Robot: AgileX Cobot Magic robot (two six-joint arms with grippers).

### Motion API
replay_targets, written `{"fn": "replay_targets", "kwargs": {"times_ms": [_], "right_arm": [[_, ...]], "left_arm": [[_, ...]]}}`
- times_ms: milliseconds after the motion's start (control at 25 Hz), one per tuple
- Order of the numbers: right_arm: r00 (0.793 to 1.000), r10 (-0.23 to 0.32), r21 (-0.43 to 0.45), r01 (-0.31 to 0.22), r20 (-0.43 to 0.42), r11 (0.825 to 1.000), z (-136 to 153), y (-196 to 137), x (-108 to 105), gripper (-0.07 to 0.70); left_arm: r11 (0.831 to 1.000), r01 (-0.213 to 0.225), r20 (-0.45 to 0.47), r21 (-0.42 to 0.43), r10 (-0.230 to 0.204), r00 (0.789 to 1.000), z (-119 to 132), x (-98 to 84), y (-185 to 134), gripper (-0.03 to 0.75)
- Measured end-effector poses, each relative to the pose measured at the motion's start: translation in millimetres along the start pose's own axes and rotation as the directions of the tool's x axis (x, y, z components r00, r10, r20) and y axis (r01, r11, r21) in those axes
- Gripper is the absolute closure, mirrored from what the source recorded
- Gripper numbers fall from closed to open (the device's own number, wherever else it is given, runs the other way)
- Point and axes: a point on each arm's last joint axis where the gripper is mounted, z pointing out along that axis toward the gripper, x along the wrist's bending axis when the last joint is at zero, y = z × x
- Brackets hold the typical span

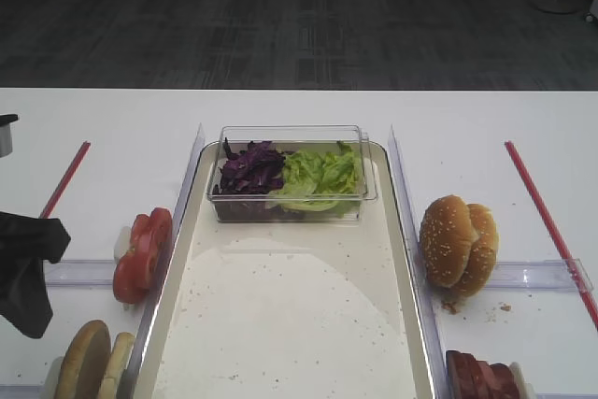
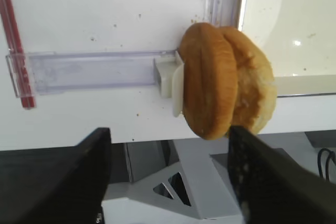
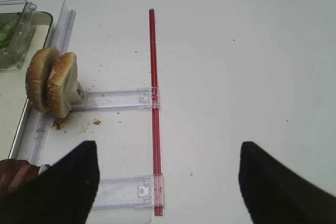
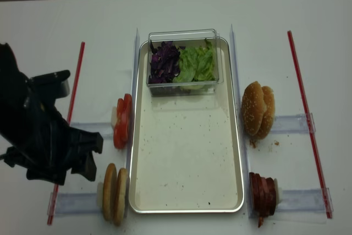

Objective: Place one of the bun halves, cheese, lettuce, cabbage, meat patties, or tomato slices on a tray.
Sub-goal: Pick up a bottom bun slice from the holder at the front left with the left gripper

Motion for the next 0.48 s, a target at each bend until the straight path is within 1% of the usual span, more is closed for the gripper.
{"fn": "replay_targets", "kwargs": {"times_ms": [40,240,480], "right_arm": [[1.0,0.0,0.0,0.0,0.0,1.0,0,0,0,0.061],[1.0,0.0,0.0,0.0,0.0,1.0,0,0,0,0.061],[1.0,0.0,0.0,0.0,0.0,1.0,0,0,0,0.061]], "left_arm": [[1.0,-0.009,-0.011,-0.006,0.009,1.0,-1,-5.3,-1,0.28],[1.0,-0.022,-0.024,-0.01,0.021,0.999,-1,-29.5,-10,0.283],[0.998,-0.06,-0.025,0.005,0.06,0.998,2,-53.3,-25,0.283]]}}
